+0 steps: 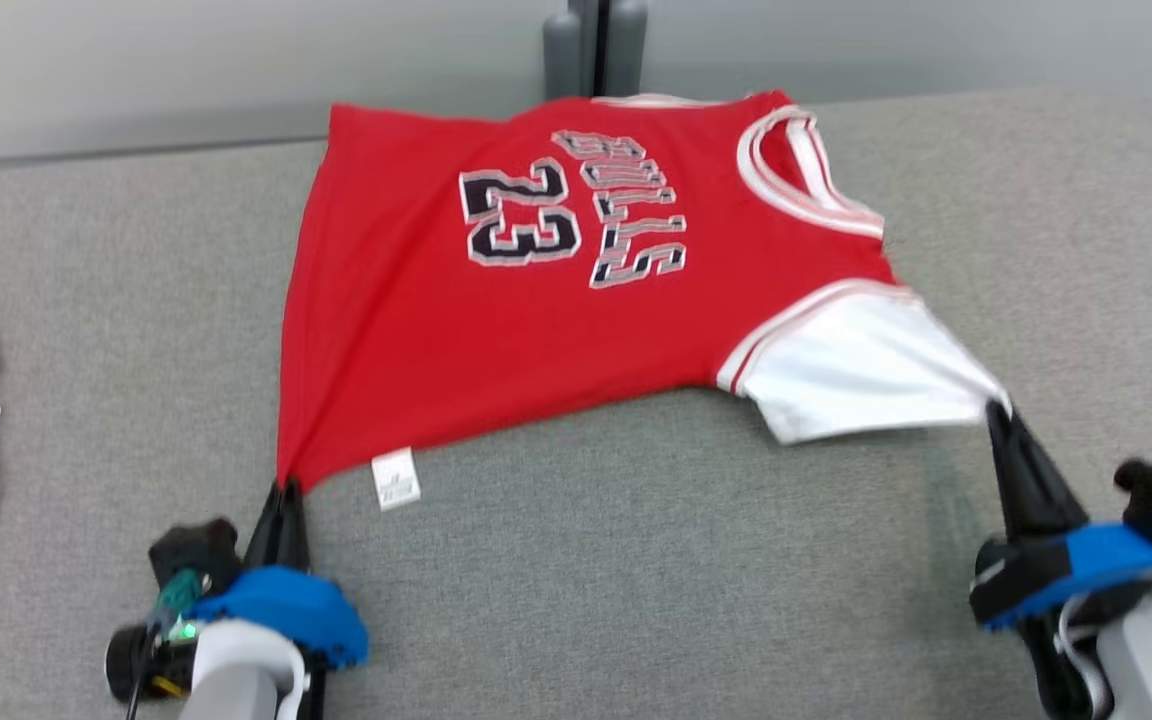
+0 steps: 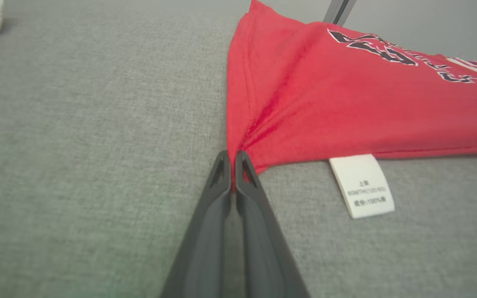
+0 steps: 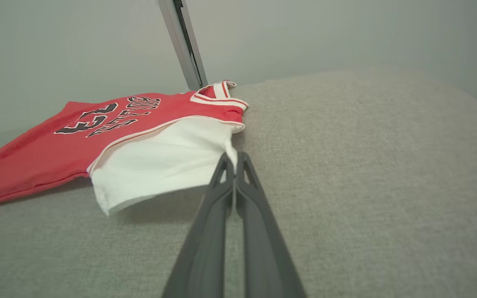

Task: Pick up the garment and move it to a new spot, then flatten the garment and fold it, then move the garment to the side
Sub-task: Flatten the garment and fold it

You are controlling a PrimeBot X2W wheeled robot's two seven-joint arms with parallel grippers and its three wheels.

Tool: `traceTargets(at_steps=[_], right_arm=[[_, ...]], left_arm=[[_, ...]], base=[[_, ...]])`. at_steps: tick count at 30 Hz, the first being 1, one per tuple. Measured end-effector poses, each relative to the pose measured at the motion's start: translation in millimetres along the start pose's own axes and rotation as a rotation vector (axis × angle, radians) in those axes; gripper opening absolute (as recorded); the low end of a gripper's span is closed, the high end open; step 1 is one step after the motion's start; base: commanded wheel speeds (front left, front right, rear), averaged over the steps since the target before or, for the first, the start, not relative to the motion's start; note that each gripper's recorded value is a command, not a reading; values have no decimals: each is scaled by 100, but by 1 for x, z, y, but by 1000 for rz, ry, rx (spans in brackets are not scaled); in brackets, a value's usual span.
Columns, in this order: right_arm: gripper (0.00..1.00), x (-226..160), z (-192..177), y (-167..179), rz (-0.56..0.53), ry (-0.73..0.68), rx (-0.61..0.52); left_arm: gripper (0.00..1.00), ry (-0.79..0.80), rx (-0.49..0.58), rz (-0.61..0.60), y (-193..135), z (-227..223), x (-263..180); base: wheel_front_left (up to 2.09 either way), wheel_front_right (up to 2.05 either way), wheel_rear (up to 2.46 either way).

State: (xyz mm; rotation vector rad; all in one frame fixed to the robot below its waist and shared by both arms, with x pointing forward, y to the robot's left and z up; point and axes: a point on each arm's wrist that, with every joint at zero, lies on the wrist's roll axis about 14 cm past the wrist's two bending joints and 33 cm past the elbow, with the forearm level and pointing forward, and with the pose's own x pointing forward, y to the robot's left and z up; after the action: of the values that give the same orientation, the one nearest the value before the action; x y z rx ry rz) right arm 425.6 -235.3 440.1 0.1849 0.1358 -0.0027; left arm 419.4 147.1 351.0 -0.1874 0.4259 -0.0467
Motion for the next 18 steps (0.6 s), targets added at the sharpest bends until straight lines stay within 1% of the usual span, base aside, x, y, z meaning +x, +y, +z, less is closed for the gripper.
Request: traceTargets(at_steps=[7,13,18], right_arm=[[0,-58,-26,-15,-89,53,80],[0,-95,-36,-19,-118,67,102],[0,-126,-57,-21,-143,111,135]], left_arm=[[0,-11,-31,10,3,-6,-32],[0,-31,-69,18,5,-10,-58],[0,-45,-94,33,10,-15,-81]], base=[[0,0,0],[0,0,0],[0,0,0]])
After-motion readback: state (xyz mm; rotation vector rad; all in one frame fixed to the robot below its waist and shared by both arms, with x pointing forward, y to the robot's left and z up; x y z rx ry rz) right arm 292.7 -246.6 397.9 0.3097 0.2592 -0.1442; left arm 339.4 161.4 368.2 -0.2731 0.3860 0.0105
